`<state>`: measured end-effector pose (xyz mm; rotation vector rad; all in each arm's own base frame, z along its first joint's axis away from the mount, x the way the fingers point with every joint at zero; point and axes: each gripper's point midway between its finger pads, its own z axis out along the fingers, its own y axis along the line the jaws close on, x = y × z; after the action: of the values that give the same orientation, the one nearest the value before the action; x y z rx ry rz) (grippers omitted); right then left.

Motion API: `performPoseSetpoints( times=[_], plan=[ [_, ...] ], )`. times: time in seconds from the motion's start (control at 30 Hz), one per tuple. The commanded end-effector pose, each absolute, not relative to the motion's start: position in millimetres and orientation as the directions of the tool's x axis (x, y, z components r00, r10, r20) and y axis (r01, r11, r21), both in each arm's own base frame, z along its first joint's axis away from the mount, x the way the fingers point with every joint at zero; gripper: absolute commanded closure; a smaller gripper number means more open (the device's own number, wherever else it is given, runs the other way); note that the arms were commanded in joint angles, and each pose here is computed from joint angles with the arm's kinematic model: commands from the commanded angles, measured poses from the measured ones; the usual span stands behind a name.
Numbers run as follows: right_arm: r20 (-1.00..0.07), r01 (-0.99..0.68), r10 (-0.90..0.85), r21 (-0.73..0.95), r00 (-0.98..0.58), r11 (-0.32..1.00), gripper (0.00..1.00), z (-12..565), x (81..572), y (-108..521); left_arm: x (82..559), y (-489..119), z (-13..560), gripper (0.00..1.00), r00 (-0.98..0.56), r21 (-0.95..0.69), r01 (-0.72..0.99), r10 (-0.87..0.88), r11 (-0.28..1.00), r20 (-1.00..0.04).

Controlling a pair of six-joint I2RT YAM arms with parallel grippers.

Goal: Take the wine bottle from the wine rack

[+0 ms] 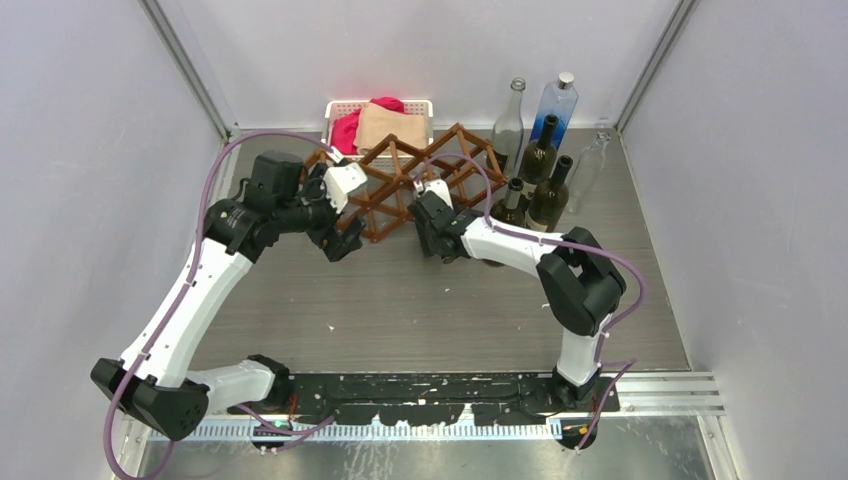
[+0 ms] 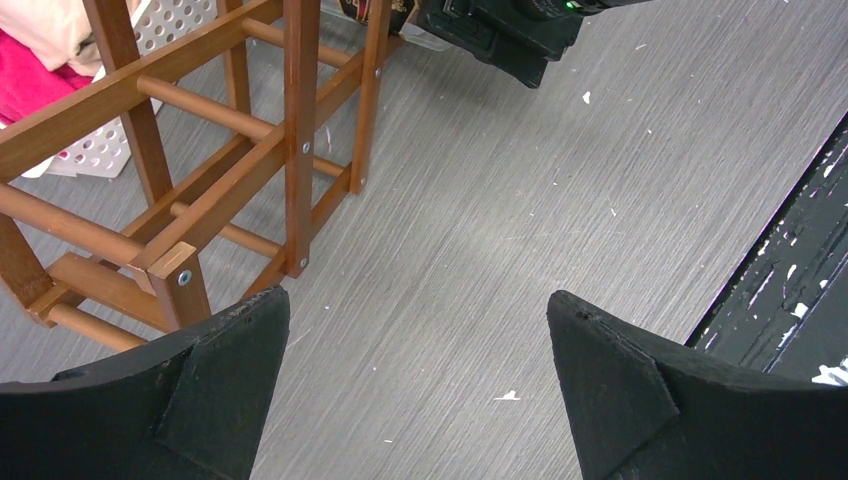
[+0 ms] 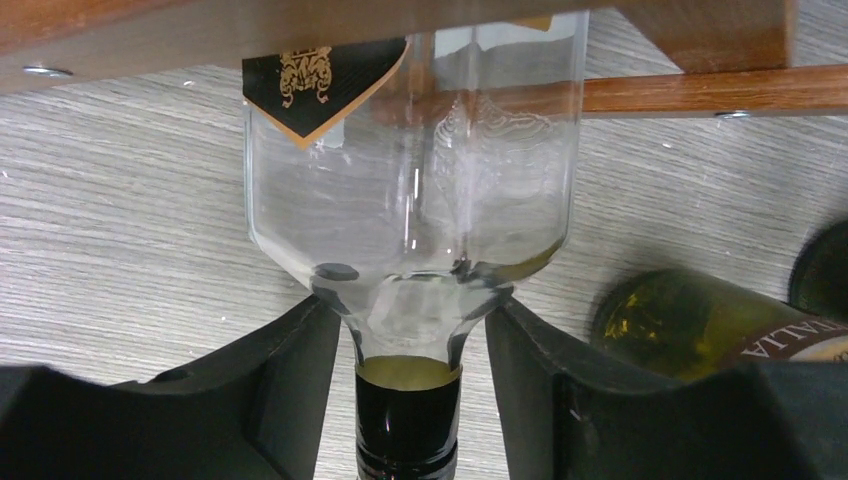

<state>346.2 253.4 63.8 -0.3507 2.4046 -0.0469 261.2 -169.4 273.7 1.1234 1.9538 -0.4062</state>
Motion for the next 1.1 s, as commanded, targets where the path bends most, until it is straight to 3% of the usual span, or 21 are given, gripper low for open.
performPoseSetpoints(
  times=[0.0,0.23,0.57,0.77,1.07],
  plan=[
    [-0.714,-0.262,-0.243,-0.086,-0.657,0.961,0.42,91,369,277,262,-173,291,0.00,-0.199,0.149,0.829,0.534,0.539,-0.821],
    [-0.714,-0.294,-0.254,-0.071,-0.653,0.953,0.56,94,374,289,262,-171,291,0.00,-0.199,0.155,0.825,0.535,0.544,-0.821],
    [-0.721,-0.385,-0.300,-0.050,-0.625,0.922,0.99,91,352,320,262,-172,290,0.00,-0.200,0.151,0.824,0.530,0.546,-0.824],
    [-0.730,-0.406,-0.293,-0.023,-0.617,0.914,0.99,102,343,343,262,-172,289,0.00,-0.206,0.146,0.824,0.528,0.548,-0.824],
    [-0.769,-0.324,-0.068,0.185,-0.636,0.928,0.99,119,329,351,255,-158,242,0.02,-0.206,0.189,0.844,0.629,0.502,-0.749]
  ],
)
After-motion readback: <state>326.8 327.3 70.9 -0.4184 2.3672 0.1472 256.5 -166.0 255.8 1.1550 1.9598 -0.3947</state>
